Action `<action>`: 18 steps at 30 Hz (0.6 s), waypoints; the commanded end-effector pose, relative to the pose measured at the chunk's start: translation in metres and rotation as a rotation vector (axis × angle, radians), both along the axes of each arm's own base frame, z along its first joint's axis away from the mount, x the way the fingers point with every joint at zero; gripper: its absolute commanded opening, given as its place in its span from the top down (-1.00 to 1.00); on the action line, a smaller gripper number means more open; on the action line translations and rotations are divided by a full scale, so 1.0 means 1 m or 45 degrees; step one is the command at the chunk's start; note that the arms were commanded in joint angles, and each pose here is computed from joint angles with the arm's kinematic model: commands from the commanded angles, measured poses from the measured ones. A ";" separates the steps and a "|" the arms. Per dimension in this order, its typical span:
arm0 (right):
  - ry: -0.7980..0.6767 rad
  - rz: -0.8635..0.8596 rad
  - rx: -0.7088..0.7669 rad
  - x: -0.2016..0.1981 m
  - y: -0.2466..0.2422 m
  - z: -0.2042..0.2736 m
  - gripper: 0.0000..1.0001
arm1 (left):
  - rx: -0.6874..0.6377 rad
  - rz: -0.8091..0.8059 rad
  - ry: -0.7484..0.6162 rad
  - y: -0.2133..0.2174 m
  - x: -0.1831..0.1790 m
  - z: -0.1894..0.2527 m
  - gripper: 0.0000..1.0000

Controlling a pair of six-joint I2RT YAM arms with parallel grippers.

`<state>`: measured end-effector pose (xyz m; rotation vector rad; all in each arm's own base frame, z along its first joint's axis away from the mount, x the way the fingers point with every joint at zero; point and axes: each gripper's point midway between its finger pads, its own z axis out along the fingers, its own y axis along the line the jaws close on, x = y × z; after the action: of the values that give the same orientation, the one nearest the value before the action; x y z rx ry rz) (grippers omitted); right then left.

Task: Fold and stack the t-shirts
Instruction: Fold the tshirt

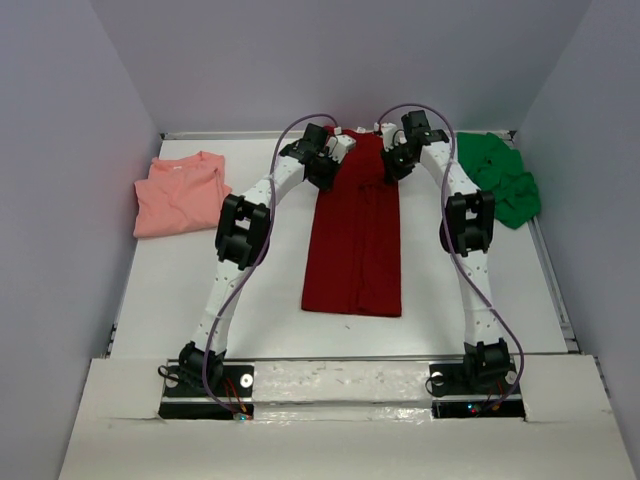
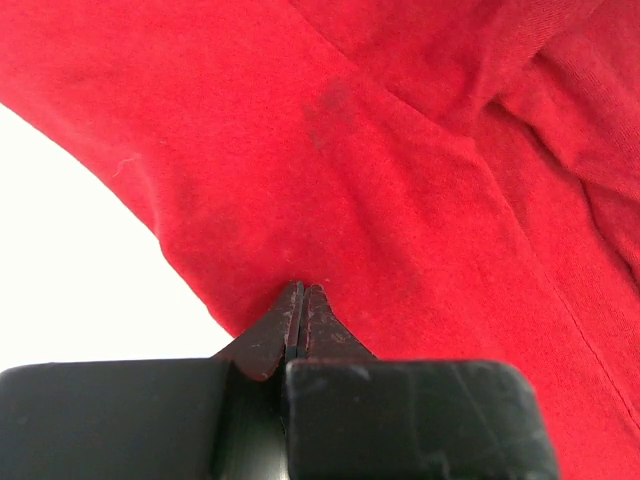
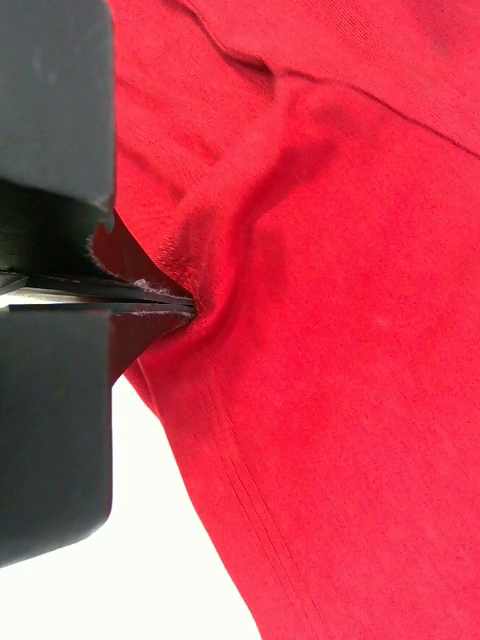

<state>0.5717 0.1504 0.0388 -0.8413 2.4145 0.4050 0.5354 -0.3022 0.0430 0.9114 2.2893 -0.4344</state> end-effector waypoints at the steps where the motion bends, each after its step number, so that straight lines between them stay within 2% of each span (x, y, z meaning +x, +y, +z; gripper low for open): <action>1: -0.185 -0.007 -0.049 0.035 -0.001 0.008 1.00 | -0.046 0.055 -0.102 -0.004 0.019 0.029 1.00; 5: -0.163 0.024 -0.037 0.025 0.006 0.011 1.00 | -0.065 0.066 -0.115 -0.006 0.024 0.036 1.00; 9: -0.171 0.069 0.004 0.011 0.011 0.036 1.00 | -0.076 0.062 -0.157 -0.005 0.022 0.062 1.00; 11: -0.192 0.108 0.059 -0.002 0.017 0.063 1.00 | -0.060 0.047 -0.163 -0.002 0.017 0.069 1.00; 12: -0.200 0.111 0.077 -0.006 0.018 0.074 1.00 | -0.063 0.052 -0.200 0.001 0.017 0.086 1.00; 13: -0.247 0.120 0.102 -0.011 0.020 0.101 1.00 | -0.062 0.051 -0.206 0.002 0.014 0.092 1.00; 18: -0.272 0.137 0.146 -0.048 0.023 0.146 1.00 | -0.067 0.026 -0.190 0.011 -0.009 0.121 1.00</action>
<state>0.5401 0.1562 0.0859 -0.8915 2.3445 0.4494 0.5364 -0.2958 0.0686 0.8761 2.2777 -0.3942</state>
